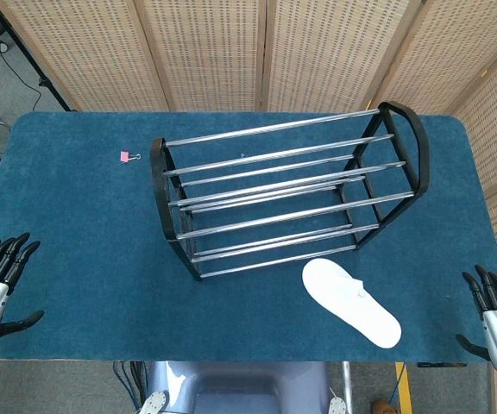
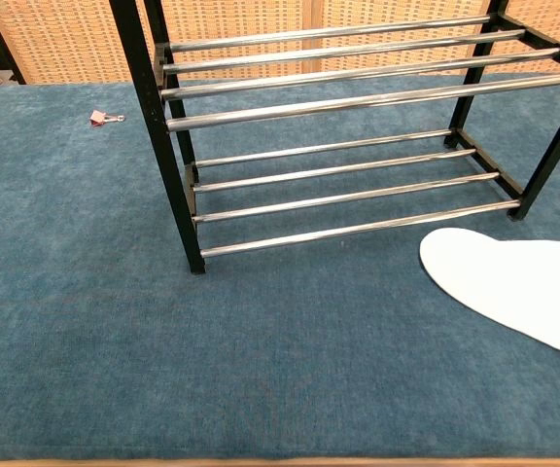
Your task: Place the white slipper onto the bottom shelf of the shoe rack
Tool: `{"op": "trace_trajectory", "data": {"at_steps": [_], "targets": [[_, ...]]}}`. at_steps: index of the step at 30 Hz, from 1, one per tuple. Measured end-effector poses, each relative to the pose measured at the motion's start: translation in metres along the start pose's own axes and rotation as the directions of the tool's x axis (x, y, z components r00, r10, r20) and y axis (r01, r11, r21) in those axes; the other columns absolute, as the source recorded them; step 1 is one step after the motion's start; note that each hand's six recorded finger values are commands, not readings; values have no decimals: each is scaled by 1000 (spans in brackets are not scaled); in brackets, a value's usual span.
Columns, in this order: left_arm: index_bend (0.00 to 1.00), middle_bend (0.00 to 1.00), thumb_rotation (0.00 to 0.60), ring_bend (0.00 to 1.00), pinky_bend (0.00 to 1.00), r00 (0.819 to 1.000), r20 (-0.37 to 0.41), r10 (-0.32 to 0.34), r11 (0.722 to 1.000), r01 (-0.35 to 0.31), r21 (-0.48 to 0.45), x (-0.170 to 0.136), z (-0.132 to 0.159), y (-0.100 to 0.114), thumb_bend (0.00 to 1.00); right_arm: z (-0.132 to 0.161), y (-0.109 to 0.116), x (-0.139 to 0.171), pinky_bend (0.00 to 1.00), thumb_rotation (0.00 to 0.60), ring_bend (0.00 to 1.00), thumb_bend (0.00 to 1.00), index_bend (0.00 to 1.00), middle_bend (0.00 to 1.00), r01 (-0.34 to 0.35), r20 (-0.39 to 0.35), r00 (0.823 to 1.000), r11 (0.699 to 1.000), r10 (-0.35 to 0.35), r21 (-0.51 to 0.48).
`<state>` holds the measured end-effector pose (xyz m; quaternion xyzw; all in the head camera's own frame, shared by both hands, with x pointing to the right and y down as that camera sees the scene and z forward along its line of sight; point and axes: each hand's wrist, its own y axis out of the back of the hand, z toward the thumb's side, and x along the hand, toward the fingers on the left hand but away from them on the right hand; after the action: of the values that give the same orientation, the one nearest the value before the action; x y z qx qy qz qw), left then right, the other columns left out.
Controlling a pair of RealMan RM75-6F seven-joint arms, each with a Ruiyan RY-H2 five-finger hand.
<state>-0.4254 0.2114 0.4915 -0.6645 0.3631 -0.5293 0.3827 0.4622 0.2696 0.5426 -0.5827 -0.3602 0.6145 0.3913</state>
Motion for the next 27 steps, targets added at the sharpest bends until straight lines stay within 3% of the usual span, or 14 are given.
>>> {"op": "trace_trajectory", "data": {"at_steps": [11,16,19,21,27], "targets": [[0,0,600,0,0,1000,-1,2,1000,-2,-9,-1,0,1,0,0,1,2,0,600,0,0,0,0,7,-9,1000,1000,-7,-10],[0,0,600,0,0,1000,-4,3,1000,-3,-17,0,-1,3,0,14,-2,0,0,600,0,0,26,0,-9,-111,994,999,5,-34],[0,0,600,0,0,1000,-8,-3,1000,3,-18,1,-2,1,0,34,-8,-10,0,600,0,0,59,0,-13,-237,971,999,6,-32],[0,0,600,0,0,1000,-11,1,1000,-1,-19,1,-2,2,0,48,-17,-20,1,600,0,0,82,4,-9,-320,948,1000,7,-3],[0,0,600,0,0,1000,-17,3,1000,-4,-26,0,-4,4,0,84,-44,-55,47,600,14,0,131,75,11,-452,892,998,18,61]]}}
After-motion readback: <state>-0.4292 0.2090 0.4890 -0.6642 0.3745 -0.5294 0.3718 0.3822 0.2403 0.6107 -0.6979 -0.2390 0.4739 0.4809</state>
